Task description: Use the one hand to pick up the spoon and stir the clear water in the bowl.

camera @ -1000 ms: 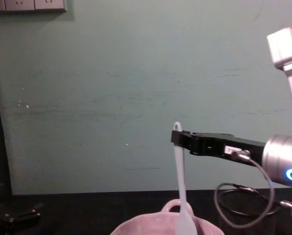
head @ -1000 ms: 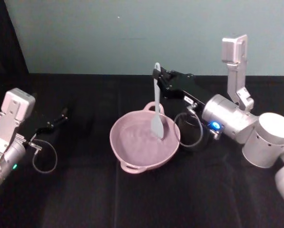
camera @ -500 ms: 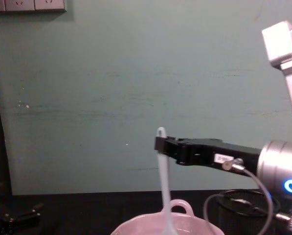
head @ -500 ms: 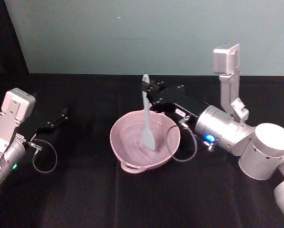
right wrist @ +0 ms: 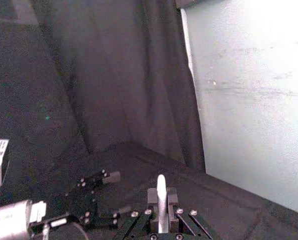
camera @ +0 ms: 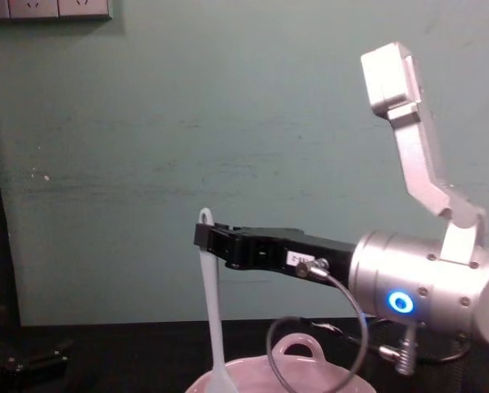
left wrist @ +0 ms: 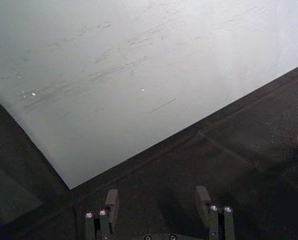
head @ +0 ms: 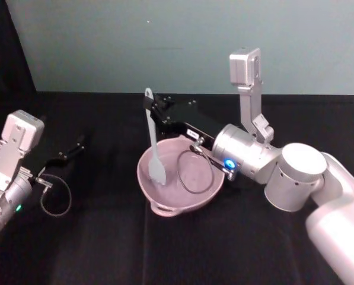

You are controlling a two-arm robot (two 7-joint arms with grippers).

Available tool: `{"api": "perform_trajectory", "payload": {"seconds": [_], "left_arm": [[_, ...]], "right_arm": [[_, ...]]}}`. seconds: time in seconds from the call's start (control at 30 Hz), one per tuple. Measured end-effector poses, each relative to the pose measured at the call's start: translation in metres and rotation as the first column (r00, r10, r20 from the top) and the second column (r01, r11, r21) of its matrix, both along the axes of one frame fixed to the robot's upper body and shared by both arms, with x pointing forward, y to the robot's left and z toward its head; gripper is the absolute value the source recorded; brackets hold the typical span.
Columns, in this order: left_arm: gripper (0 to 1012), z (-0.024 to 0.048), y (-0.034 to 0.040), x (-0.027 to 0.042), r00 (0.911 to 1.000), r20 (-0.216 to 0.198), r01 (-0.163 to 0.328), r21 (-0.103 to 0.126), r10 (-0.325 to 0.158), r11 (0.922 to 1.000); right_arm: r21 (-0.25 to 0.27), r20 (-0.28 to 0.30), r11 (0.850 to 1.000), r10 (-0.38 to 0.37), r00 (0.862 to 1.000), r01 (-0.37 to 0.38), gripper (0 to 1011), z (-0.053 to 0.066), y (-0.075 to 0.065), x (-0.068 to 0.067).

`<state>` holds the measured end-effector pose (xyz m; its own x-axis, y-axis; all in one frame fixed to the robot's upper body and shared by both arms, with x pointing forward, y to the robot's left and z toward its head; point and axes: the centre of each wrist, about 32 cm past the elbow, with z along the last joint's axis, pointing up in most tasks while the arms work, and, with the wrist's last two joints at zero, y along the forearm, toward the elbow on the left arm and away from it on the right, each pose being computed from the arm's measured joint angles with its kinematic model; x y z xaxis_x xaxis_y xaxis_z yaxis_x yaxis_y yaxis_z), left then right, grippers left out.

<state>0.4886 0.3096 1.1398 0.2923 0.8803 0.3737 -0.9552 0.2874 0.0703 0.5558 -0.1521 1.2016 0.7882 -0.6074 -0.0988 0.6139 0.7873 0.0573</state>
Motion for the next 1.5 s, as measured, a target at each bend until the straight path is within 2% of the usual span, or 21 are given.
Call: {"api": "perform_trajectory", "payload": {"seconds": [0.17,0.3,0.53,0.77,1.0,1.17,1.3,1.5], "left_arm": [[1011,0.0000,0.0000,0.0000,1.0000,0.000,0.000,0.000,0.000,1.0000],[1011,0.0000,0.0000,0.0000,1.0000,0.000,0.000,0.000,0.000,1.0000],[1011,0.0000,0.0000,0.0000,1.0000,0.000,0.000,0.000,0.000,1.0000],[1011,0.0000,0.0000,0.0000,1.0000,0.000,0.000,0.000,0.000,1.0000],[1011,0.0000,0.0000,0.0000,1.0000,0.000,0.000,0.000,0.000,1.0000],[1011,0.0000,0.0000,0.0000,1.0000,0.000,0.000,0.000,0.000,1.0000],[1011,0.0000,0.0000,0.0000,1.0000,0.000,0.000,0.000,0.000,1.0000],[1011,0.0000,0.0000,0.0000,1.0000,0.000,0.000,0.000,0.000,1.0000]], "right_arm": [[0.009,0.003,1.000,-0.008,1.000,0.008,111,0.000,0.004,0.010],[0.013,0.006,1.000,-0.023,1.000,0.023,111,0.001,0.002,0.016],[0.022,0.007,0.996,-0.081,0.997,0.081,111,0.001,-0.013,0.023],[0.003,-0.001,0.986,-0.164,0.986,0.164,111,0.002,-0.038,0.017],[-0.027,-0.014,0.976,-0.216,0.976,0.215,111,0.005,-0.057,0.001],[-0.037,-0.021,0.978,-0.208,0.978,0.207,110,0.006,-0.057,-0.009],[-0.038,-0.026,0.982,-0.186,0.982,0.185,111,0.007,-0.051,-0.015],[-0.032,-0.036,0.992,-0.122,0.992,0.121,111,0.005,-0.032,-0.018]]}}
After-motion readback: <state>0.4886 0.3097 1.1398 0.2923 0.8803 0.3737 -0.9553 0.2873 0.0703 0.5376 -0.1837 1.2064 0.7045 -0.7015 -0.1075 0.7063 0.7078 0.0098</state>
